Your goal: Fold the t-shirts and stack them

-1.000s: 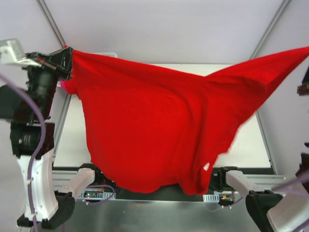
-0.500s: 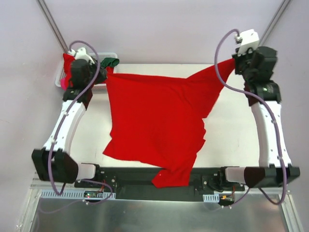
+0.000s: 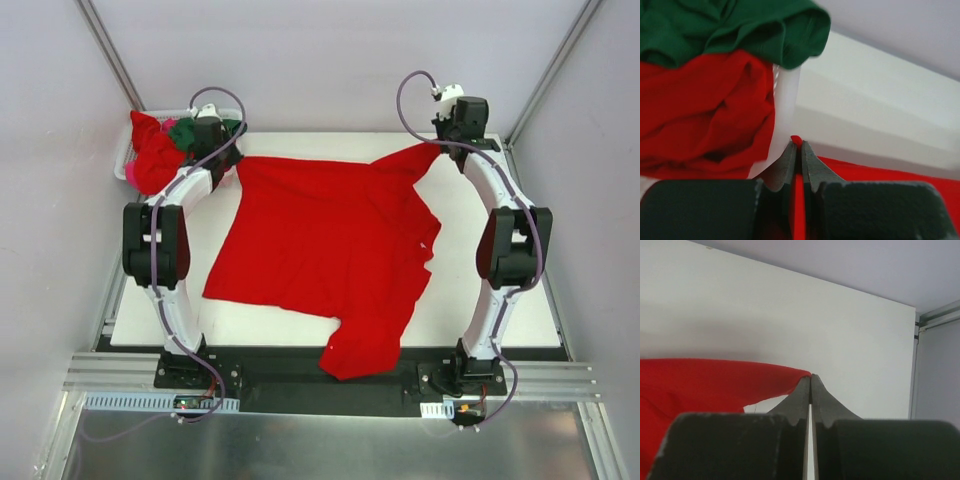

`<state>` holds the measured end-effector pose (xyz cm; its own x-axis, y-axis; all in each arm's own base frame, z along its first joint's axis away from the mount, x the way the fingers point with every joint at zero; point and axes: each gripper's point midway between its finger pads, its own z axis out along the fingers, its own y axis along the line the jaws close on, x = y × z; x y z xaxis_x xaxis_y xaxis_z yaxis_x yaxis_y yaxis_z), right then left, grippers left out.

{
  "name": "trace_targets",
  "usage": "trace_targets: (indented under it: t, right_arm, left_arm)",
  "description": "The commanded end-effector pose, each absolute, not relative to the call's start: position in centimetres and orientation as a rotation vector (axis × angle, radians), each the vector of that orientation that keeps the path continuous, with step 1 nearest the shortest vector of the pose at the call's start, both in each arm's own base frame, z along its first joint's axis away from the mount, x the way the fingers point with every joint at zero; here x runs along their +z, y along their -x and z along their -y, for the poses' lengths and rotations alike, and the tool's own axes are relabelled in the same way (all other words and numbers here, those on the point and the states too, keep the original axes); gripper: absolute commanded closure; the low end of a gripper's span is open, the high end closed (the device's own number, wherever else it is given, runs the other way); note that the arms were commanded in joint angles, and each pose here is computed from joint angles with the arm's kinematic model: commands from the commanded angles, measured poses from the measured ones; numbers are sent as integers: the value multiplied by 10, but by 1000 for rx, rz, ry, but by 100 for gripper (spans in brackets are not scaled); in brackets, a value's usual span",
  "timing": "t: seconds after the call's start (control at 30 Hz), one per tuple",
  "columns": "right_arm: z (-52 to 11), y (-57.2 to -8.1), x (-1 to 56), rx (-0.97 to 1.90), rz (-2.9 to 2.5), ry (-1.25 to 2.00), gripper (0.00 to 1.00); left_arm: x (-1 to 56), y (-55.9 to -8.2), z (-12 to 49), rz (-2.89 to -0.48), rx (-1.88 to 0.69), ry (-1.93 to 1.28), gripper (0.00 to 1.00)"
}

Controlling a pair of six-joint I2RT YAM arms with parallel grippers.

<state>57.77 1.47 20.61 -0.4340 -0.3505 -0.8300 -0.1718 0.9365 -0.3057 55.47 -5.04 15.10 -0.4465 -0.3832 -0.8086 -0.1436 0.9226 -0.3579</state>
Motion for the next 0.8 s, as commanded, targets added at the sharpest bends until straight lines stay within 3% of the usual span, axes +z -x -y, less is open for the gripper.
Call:
trace_targets:
  t: [0.0, 0.4, 0.53, 0.77]
  right_arm:
    - [-13, -610, 264, -216, -1850, 274, 99]
    - [-35, -617, 286, -138, -1780, 244, 99]
    - [-67, -613, 260, 21, -1853, 249, 99]
    - [-77, -617, 218, 18, -1944, 242, 99]
  left_arm:
    - [200, -595, 48, -1876, -295, 325, 100]
    - [183, -595, 54, -1918, -332, 315, 100]
    - [191, -585, 49, -1908, -309, 329, 100]
    - [192, -584, 54, -1918, -321, 288, 100]
